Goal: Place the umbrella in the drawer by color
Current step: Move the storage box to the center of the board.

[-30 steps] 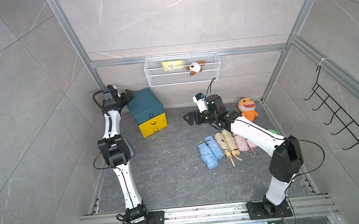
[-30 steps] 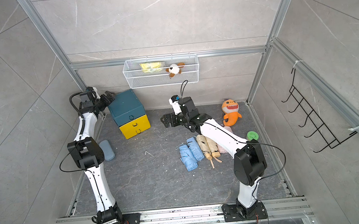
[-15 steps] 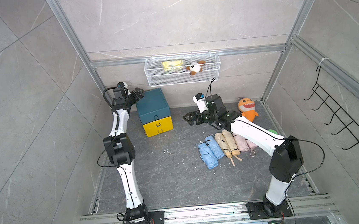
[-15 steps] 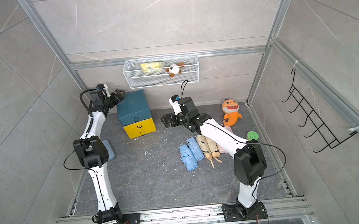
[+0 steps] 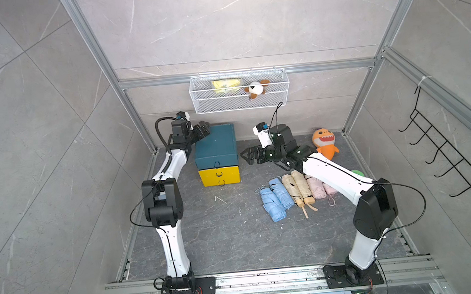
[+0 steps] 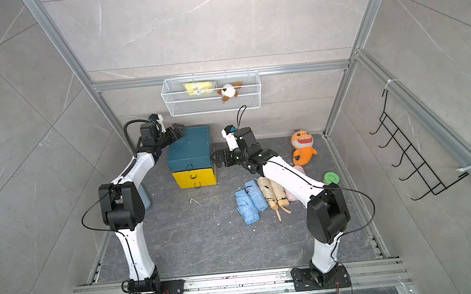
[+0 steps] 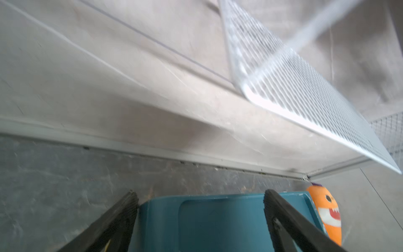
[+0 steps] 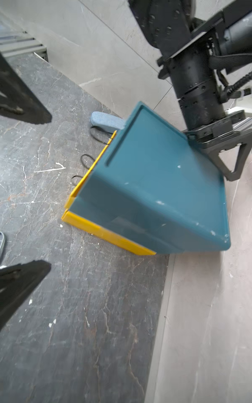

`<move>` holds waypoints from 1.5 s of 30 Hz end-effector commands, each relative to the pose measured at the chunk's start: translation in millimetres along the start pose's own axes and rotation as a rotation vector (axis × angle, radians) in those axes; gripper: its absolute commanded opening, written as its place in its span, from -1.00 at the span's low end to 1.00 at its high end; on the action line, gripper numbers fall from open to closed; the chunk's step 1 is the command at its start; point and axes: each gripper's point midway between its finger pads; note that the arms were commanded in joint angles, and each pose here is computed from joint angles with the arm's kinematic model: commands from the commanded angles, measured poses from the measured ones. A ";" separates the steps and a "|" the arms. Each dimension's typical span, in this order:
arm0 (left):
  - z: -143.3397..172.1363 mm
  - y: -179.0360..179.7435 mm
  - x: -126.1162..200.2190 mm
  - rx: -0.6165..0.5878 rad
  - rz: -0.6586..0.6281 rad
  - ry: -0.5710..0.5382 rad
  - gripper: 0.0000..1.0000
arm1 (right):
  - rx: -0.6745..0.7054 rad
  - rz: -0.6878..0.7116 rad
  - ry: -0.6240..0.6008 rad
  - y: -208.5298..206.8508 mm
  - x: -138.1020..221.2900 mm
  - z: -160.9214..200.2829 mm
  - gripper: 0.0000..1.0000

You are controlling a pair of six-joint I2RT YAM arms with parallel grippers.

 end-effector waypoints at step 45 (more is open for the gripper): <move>170.4 -50.1 169.5 0.105 0.039 0.221 0.89 | -0.397 -0.263 0.068 -1.2 -95.1 -20.9 0.99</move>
Point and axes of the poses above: each gripper's point midway between its finger pads, its own x axis back along the fingers, its own y axis along the line the jaws close on, z = x × y, and after that the axes turned 1 degree about x, right-handed
